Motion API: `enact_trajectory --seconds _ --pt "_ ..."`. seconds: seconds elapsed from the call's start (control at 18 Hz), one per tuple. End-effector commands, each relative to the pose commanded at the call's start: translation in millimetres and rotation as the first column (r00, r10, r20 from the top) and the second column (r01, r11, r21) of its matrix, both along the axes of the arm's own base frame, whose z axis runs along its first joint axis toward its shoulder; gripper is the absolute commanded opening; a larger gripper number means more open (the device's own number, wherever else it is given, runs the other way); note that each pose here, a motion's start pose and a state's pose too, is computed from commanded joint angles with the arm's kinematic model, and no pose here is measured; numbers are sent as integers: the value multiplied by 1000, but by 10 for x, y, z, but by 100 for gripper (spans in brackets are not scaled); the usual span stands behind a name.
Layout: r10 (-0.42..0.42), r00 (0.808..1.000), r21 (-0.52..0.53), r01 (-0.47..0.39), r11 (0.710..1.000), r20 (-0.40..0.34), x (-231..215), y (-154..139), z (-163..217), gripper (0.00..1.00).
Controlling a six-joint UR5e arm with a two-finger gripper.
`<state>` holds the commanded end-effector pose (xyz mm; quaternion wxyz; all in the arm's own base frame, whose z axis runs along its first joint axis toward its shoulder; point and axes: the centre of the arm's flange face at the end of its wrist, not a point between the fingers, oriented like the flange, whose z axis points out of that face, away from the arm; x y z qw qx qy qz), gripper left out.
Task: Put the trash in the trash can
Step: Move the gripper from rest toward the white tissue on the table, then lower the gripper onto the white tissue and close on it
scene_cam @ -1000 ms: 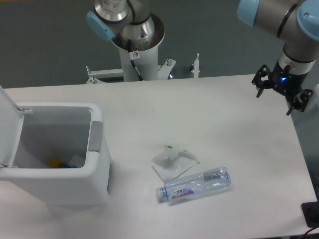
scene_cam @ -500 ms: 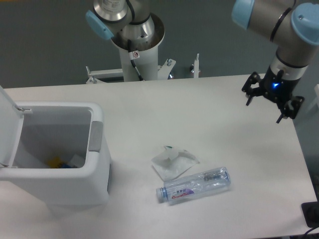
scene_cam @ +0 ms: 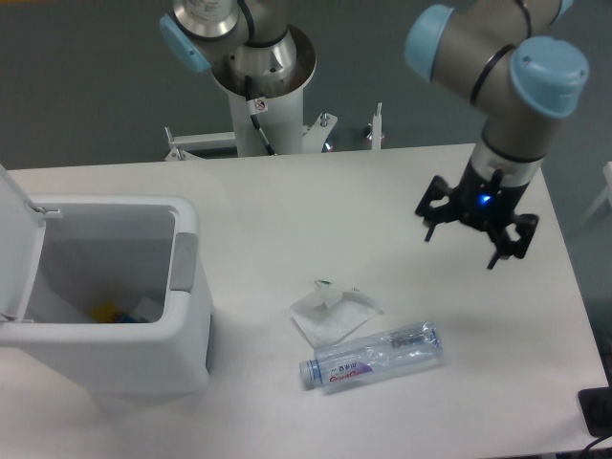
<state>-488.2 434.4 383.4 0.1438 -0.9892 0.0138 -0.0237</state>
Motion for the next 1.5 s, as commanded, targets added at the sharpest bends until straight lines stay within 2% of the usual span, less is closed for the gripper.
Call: enact_trajectory --seconds 0.22,0.39,0.67,0.78,1.0,1.22,1.33,1.5 --pt "-31 999 13 31 999 12 207 269 -113 100" --pt "-1 999 0 1 1000 44 360 484 -227 100" --pt "3 998 -21 -1 1000 70 609 762 -386 100" --pt "-2 998 -47 4 999 60 653 734 -555 100" --pt "-45 998 -166 37 985 -41 898 758 -956 100" --pt "-88 996 -231 87 969 7 1122 616 -1320 99" --pt "-121 992 -239 123 963 23 1227 577 -1391 92" --pt "-137 989 -252 145 957 47 1359 622 -1534 54"
